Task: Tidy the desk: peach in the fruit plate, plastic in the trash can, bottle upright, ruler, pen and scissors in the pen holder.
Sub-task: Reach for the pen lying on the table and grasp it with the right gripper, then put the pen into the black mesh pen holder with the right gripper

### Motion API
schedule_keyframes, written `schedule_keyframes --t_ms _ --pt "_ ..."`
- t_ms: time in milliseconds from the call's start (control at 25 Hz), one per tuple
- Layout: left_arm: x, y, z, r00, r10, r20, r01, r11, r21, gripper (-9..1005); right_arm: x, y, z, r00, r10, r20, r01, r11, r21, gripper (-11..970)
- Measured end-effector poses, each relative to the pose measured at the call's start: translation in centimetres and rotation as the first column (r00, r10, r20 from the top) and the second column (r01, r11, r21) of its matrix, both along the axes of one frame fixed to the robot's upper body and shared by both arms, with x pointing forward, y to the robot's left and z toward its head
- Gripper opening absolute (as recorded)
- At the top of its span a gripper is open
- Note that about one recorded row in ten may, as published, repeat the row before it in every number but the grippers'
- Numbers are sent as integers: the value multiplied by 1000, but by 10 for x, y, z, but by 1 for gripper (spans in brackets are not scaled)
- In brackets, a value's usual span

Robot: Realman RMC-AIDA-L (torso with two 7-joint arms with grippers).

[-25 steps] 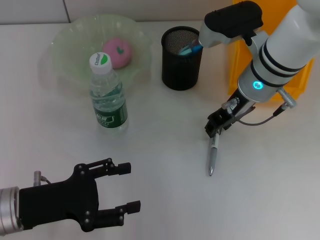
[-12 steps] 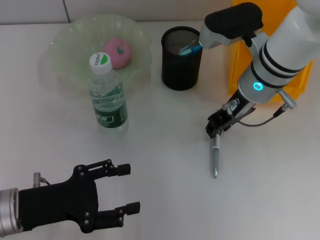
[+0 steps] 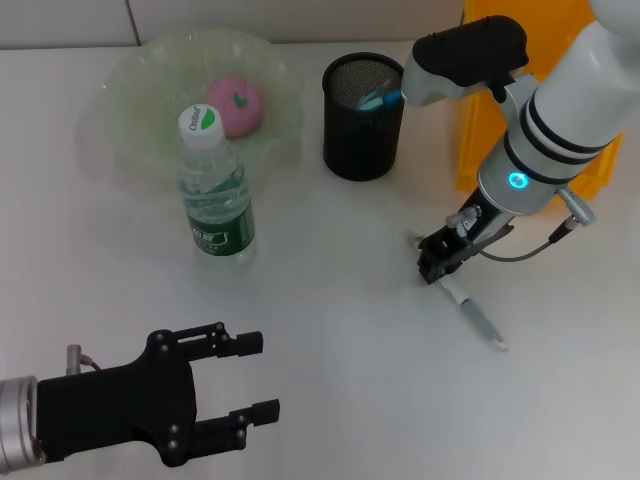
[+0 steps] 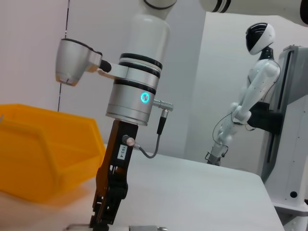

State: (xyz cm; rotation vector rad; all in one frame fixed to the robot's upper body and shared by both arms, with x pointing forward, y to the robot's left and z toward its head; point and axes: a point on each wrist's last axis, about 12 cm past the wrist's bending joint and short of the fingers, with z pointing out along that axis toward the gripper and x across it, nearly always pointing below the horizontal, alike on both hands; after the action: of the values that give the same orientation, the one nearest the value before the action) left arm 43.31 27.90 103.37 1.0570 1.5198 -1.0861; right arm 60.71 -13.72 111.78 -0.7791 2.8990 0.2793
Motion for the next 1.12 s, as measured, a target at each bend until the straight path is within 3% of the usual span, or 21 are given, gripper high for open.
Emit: schedule_keyframes --t_ms 360,560,760,960,1000,1040,1120 --pt "-1 0 3 1000 -16 5 16 1000 -14 675 -3 5 2 999 40 15 -40 999 -17 279" --pt "-2 0 2 1000 -15 1 15 1000 -16 665 -7 7 7 997 67 44 -67 998 -12 173" --pt "-2 0 2 1000 -14 3 14 1000 -15 674 -9 5 15 994 72 77 -73 997 12 163" --pt "-1 1 3 1000 -14 5 14 1000 -15 683 -10 -8 56 974 31 224 -71 982 175 165" --pt "-1 0 3 1000 -14 4 14 1000 -16 684 -10 -17 80 948 -3 320 -96 951 293 165" --pt "-1 0 3 1000 -14 4 14 1000 -16 686 -10 -17 80 948 -3 320 -96 951 293 166" --pt "0 0 3 1000 -12 0 12 1000 -18 689 -10 -27 102 899 -45 435 -144 909 392 167"
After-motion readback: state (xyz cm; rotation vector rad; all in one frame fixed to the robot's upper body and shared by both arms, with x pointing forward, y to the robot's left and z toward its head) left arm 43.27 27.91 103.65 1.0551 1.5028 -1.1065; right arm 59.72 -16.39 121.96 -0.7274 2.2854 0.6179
